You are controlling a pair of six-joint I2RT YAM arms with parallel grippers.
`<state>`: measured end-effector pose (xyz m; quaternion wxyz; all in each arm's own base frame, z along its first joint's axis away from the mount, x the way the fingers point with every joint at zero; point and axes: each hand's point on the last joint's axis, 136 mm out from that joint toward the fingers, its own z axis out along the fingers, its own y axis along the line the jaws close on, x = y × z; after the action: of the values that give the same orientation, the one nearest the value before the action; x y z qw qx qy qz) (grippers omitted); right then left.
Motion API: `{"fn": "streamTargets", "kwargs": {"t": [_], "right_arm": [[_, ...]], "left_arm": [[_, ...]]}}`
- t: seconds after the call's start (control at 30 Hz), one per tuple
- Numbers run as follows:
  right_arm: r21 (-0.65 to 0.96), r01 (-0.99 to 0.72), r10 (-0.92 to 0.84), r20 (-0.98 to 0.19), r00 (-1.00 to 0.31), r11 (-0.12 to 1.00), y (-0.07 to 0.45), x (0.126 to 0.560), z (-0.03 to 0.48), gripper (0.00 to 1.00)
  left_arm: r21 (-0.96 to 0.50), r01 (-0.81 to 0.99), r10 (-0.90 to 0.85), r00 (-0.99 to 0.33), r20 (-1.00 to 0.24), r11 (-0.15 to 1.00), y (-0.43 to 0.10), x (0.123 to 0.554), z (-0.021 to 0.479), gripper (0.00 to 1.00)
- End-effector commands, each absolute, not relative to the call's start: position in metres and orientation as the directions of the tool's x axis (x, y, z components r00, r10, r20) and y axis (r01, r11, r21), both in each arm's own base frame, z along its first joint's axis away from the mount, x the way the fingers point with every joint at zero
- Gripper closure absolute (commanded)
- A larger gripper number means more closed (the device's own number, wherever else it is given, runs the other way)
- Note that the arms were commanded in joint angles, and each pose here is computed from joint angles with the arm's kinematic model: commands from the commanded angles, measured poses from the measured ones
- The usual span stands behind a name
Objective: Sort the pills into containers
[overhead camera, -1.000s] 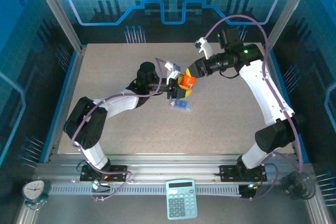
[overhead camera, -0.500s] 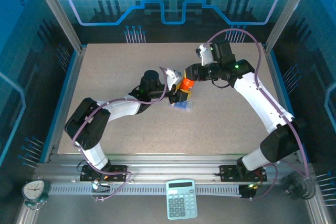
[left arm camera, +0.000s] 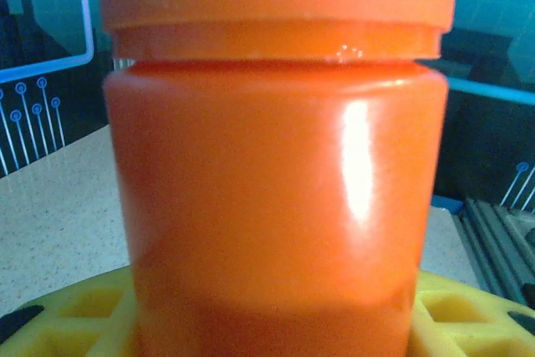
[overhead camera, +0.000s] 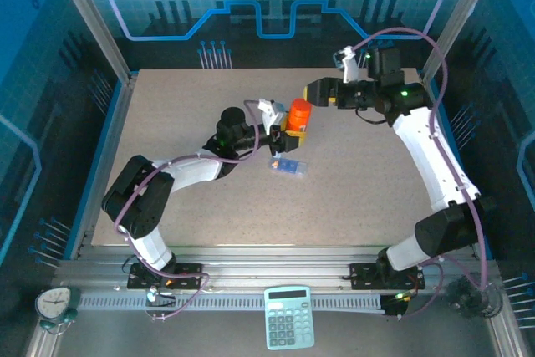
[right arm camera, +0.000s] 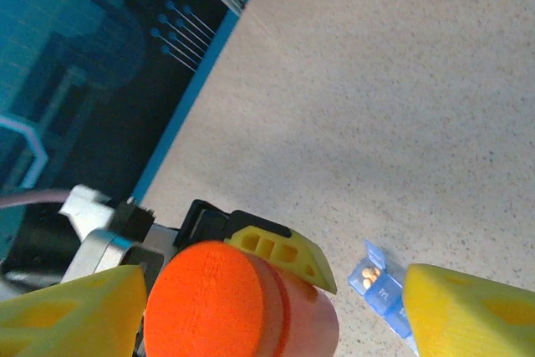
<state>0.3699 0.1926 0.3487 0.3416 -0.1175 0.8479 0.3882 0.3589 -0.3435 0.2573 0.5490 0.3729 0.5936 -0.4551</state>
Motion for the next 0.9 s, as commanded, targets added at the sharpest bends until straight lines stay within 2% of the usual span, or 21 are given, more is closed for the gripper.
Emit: {"fn": "streamTargets", "kwargs": {"t": [0.0, 0.23, 0.7, 0.87], "right_arm": [[0.569, -0.612, 0.029, -0.745, -0.666, 0.549, 0.195, 0.35, 0.377, 0.15], [0.463, -0.722, -0.07, -0.816, -0.573, 0.514, 0.203, 0.342, 0.367, 0.11], [0.433, -0.752, -0.148, -0.811, -0.565, 0.497, 0.229, 0.34, 0.357, 0.12], [0.439, -0.745, -0.162, -0.799, -0.58, 0.503, 0.232, 0.34, 0.35, 0.19]], "left_arm": [[-0.112, 0.975, -0.117, -0.091, -0.989, 0.19, -0.344, 0.347, 0.292, 1.0], [-0.198, 0.979, -0.099, -0.191, -0.977, 0.058, -0.348, 0.336, 0.295, 1.0], [-0.231, 0.973, -0.093, -0.227, -0.969, 0.025, -0.35, 0.335, 0.295, 1.0], [-0.231, 0.973, -0.091, -0.228, -0.969, 0.022, -0.35, 0.335, 0.295, 1.0]]}}
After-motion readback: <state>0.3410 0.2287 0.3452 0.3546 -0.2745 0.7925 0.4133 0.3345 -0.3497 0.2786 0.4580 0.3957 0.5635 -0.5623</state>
